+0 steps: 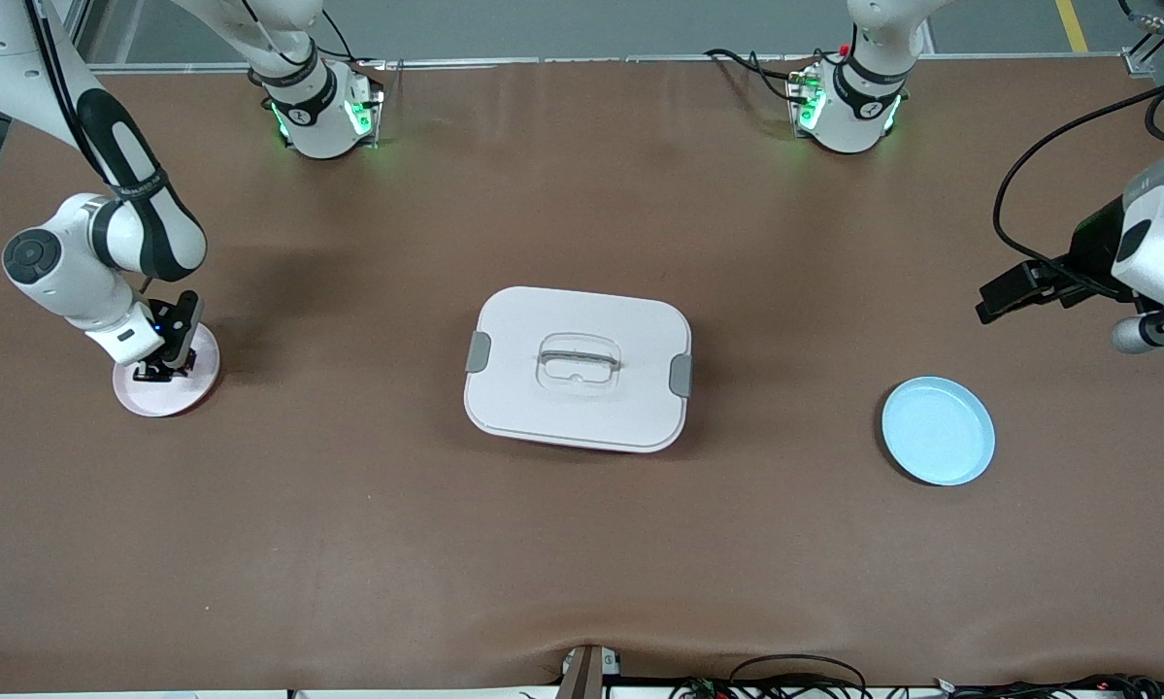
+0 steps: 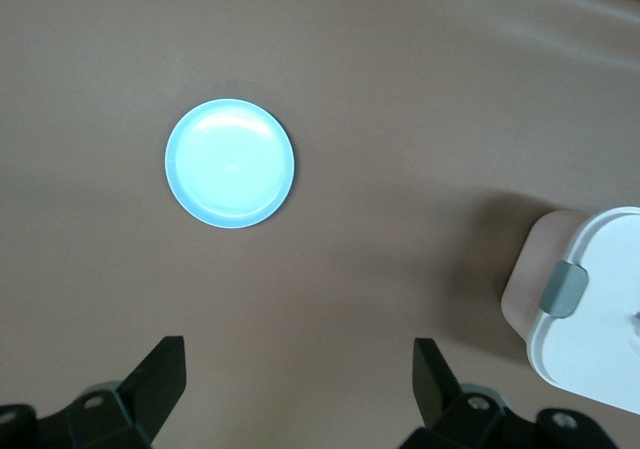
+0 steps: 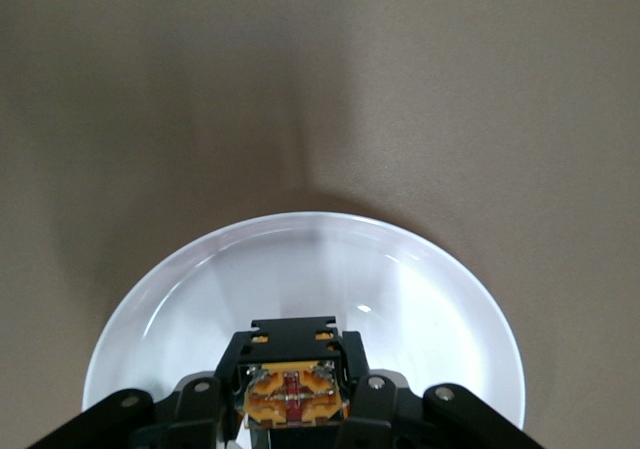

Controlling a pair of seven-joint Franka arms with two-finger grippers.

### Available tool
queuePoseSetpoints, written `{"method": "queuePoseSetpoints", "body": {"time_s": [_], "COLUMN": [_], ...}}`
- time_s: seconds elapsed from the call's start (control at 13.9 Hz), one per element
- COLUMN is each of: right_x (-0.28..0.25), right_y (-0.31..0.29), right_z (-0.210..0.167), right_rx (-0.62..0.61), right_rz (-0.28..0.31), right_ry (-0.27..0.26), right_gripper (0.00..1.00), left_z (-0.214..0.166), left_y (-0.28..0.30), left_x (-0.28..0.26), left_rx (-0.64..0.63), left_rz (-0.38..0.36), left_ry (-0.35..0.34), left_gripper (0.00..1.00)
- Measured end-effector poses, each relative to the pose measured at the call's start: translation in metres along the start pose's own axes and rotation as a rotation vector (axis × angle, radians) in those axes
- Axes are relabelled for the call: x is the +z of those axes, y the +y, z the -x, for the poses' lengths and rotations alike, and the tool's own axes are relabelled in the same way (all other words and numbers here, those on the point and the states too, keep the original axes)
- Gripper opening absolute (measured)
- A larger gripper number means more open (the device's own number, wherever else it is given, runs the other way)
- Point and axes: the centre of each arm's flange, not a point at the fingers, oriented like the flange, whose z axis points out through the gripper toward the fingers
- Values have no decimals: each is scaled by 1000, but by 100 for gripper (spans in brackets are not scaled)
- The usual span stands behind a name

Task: Transfer orange switch to right arm and place
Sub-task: 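Open the right gripper and lift it off the white plate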

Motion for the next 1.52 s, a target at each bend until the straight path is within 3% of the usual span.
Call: {"method": "queuePoseSetpoints", "body": {"time_s": [0.72,0.87,1.16,1.23,1.52], "right_x": [12,11,5,4,-27], "right_y": [6,7,16,17,38], "right_z": [0,1,2,2,3], "right_rx": [-9,-8,1,2,36], "right_rz": [-7,-5,3,-14,-109], "right_ry": [1,0,-3,0,4], "right_gripper": [41,55,96,100,100], "left_z": [-6,-7,-8,-8,-11], "left_y": [-9,-12,-17,-15,-25], "left_x": [6,6,6,6,6], "left_rx": [15,28,49,53,70], "left_rz": [-19,-13,-12,-12,-14], "left_ry": [-7,-8,-9,-9,-10], "left_gripper": [100,100,100,100,100]}}
